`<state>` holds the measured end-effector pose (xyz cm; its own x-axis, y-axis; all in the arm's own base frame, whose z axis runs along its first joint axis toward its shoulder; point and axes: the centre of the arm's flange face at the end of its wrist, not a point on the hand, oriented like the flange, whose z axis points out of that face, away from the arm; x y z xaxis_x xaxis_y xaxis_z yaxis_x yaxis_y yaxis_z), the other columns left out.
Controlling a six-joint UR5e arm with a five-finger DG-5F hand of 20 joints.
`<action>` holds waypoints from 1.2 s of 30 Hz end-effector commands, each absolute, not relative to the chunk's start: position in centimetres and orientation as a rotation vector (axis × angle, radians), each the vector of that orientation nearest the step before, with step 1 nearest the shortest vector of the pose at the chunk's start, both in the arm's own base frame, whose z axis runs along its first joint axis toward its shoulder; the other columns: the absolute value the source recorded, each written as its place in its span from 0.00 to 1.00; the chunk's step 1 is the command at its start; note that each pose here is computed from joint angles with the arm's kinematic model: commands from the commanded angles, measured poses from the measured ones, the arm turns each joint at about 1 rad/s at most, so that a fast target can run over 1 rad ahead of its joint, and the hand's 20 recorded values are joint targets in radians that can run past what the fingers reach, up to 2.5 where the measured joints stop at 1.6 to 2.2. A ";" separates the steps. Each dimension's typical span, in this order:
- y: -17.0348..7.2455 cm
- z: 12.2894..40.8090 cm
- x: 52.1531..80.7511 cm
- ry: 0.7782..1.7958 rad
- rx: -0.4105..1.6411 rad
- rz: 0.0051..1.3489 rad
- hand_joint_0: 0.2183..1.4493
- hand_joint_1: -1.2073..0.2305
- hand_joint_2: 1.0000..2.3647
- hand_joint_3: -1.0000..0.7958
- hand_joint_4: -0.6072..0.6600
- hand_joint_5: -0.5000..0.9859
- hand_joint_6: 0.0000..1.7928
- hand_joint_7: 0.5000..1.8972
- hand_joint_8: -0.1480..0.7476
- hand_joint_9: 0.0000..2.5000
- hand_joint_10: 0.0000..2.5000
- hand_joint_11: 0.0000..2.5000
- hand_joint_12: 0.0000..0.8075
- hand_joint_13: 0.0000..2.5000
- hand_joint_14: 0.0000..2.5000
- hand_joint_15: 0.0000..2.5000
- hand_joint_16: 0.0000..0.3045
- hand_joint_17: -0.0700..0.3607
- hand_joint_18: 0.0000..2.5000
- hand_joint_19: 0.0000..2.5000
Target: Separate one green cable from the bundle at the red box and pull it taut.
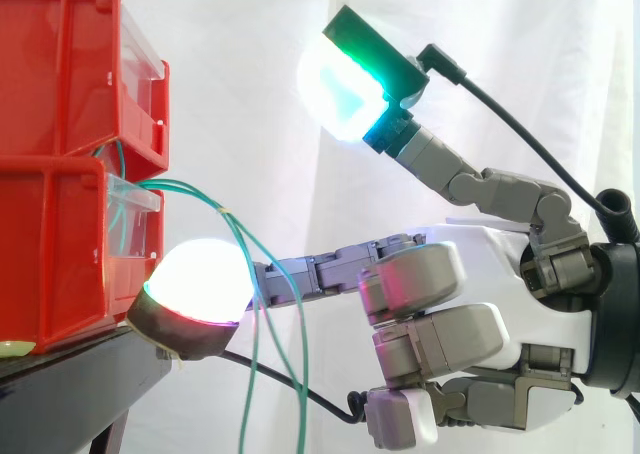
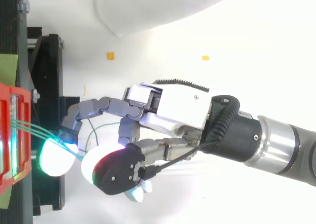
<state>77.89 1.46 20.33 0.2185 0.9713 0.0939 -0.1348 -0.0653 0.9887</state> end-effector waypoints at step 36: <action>0.5 21.5 77.8 0.863 1.468 1.231 0.20 0.57 0.00 0.28 0.67 0.40 0.28 0.52 0.51 0.76 0.01 0.23 0.54 0.68 0.01 0.38 0.29 0.63 0.67 0.17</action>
<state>77.96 0.58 21.59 0.2239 0.9378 0.2654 -0.0904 -0.2511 0.9637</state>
